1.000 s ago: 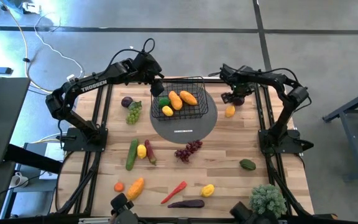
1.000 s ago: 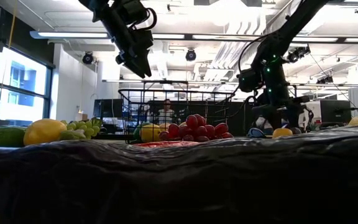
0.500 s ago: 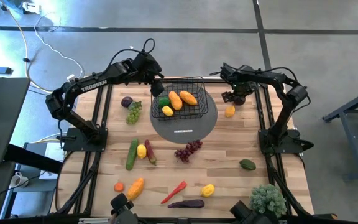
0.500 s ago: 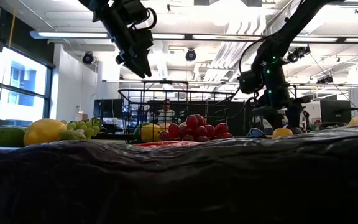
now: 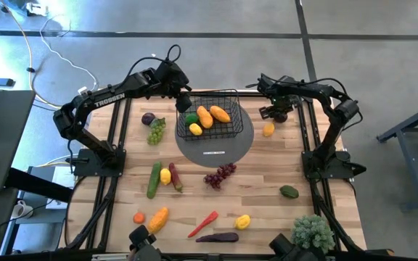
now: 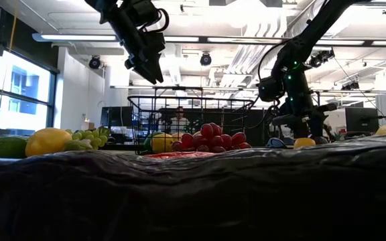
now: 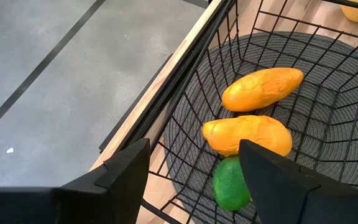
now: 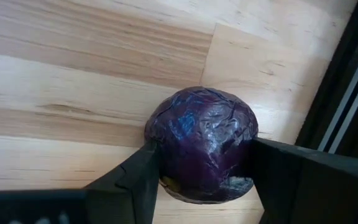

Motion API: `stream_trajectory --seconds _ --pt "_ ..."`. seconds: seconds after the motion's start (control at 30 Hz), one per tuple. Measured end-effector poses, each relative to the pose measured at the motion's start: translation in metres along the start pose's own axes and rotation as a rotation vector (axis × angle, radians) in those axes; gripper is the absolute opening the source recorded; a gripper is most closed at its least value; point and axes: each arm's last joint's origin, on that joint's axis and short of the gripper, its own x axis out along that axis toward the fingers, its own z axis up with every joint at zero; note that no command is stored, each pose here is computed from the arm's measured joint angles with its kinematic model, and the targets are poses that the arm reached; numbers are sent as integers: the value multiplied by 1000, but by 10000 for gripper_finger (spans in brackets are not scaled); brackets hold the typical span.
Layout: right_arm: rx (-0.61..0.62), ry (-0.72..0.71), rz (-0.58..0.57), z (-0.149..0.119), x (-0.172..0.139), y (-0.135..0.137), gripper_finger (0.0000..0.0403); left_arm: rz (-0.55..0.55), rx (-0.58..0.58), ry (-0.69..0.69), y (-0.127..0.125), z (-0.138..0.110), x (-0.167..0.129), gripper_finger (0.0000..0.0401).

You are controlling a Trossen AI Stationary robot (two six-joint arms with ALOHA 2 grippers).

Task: Build produce basket
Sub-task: Put the right plum into the wire basket

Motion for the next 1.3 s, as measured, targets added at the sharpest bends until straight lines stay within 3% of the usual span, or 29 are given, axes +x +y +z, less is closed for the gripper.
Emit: stream_trajectory --seconds 0.33,0.73,1.07,1.3 --pt "7 -13 27 -4 -9 -4 183 0 0 0 0 0 0 237" --pt "67 -134 121 -20 -50 -15 183 0 0 0 0 0 0 237" --pt "121 -451 489 -36 -112 -6 161 0 0 0 0 0 0 237" --pt "79 -678 724 -42 -146 14 160 0 0 2 0 0 0 237"
